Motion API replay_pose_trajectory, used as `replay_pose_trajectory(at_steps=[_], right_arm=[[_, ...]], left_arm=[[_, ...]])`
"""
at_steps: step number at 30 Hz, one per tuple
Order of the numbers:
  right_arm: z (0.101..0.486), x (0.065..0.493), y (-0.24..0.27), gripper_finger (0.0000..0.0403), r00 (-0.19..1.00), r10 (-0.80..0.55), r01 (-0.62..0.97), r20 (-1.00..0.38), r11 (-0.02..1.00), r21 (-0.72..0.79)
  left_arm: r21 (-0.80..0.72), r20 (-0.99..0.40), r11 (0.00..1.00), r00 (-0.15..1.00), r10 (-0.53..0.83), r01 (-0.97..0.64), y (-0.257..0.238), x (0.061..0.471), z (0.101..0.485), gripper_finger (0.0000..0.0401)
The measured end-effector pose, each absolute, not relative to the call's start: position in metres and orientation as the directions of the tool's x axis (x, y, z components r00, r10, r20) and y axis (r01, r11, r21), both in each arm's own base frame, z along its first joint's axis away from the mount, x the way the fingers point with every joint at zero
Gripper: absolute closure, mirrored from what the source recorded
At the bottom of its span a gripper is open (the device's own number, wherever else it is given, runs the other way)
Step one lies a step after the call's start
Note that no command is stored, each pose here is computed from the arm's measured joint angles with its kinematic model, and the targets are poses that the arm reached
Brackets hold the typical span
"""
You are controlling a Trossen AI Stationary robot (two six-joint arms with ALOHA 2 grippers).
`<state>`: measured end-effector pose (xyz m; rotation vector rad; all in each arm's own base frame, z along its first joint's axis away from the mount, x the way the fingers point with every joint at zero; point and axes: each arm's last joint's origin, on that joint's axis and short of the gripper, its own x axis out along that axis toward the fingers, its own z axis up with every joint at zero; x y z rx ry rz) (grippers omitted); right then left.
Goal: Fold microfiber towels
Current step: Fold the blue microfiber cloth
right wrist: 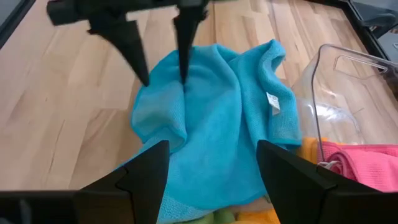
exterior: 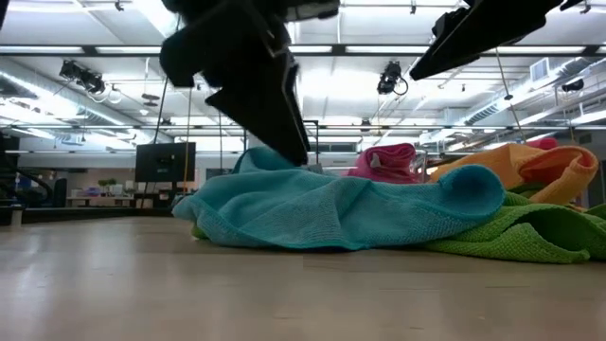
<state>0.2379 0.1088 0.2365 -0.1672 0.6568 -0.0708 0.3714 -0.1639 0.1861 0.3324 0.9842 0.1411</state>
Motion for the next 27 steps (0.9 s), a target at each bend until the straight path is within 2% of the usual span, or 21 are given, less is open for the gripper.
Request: replay_pose_trajectory(at_steps=[4, 7, 12, 18, 22, 27], right_arm=[[0.237, 0.238, 0.109, 0.0152, 0.791, -0.118, 0.018, -0.601, 0.985, -0.170], [0.237, 0.238, 0.109, 0.0152, 0.795, -0.115, 0.021, -0.596, 0.986, -0.163], [0.239, 0.239, 0.111, 0.0152, 0.806, -0.106, 0.019, -0.582, 0.988, -0.154], [0.239, 0.239, 0.113, 0.0152, 0.811, -0.095, 0.009, -0.578, 0.989, -0.149], [0.239, 0.237, 0.115, 0.0152, 0.810, -0.080, -0.006, -0.581, 0.990, -0.144], [0.239, 0.237, 0.116, 0.0152, 0.810, -0.075, -0.012, -0.581, 0.989, -0.145]], left_arm=[[0.245, -0.850, 0.964, 0.502, 0.160, 0.107, -0.173, 0.372, 0.171, 0.0182], [0.200, -0.870, 0.976, 0.472, 0.139, 0.082, -0.175, 0.373, 0.161, 0.0191], [0.208, -0.879, 0.978, 0.435, 0.195, -0.018, -0.168, 0.374, 0.150, 0.0218], [0.191, -0.866, 0.973, 0.445, 0.228, -0.127, -0.159, 0.380, 0.149, 0.0262], [0.182, -0.896, 0.981, 0.398, 0.196, -0.072, -0.162, 0.381, 0.132, 0.0288], [0.148, -0.920, 0.989, 0.368, 0.131, 0.017, -0.170, 0.375, 0.135, 0.0316]])
